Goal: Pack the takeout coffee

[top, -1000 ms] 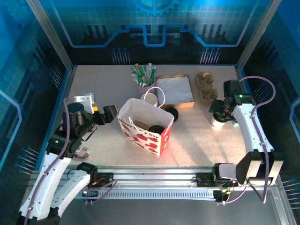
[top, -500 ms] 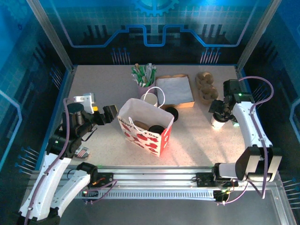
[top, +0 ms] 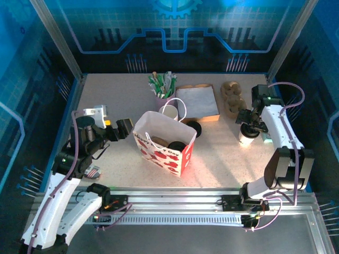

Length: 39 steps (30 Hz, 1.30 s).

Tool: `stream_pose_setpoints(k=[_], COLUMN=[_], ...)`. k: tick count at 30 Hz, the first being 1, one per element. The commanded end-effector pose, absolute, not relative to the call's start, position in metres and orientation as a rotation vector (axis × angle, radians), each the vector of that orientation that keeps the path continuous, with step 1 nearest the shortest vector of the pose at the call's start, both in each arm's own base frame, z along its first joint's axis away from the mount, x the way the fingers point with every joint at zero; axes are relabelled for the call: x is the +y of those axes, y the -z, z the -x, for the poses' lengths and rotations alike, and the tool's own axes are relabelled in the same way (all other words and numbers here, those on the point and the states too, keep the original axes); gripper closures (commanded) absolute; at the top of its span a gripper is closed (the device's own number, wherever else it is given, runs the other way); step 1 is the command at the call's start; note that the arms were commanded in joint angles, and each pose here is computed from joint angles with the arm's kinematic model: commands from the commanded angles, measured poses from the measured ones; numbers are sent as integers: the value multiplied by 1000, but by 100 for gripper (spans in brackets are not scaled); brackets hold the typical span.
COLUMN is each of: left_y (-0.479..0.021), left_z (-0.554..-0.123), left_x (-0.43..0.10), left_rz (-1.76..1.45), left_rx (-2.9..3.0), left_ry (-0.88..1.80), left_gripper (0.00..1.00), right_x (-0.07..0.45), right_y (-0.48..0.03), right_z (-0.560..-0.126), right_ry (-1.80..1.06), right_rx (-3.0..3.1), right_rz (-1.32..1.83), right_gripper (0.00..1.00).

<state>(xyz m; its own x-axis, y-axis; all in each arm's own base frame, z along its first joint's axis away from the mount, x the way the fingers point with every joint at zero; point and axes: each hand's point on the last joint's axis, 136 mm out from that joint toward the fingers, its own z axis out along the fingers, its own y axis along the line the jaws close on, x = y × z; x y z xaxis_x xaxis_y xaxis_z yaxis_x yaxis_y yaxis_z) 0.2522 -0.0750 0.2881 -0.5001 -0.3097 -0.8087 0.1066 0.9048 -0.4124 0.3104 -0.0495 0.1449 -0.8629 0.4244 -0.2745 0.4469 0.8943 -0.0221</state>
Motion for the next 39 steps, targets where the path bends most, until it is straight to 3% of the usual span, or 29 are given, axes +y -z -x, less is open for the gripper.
stream_pose_setpoints(k=[1, 20, 39], left_y=[-289, -289, -288], left_z=[-250, -250, -250], left_x=[-74, -75, -75], left_rz=[149, 148, 148], left_rx=[2037, 2041, 2044], left_ry=[510, 510, 511], left_gripper=[1, 1, 1], right_x=[-53, -62, -58], right_y=[-148, -136, -125], right_z=[-310, -306, -307], right_ry=[131, 175, 124], right_rx=[2819, 2849, 2886], right_rz=[-659, -686, -701], right_gripper=[10, 11, 22])
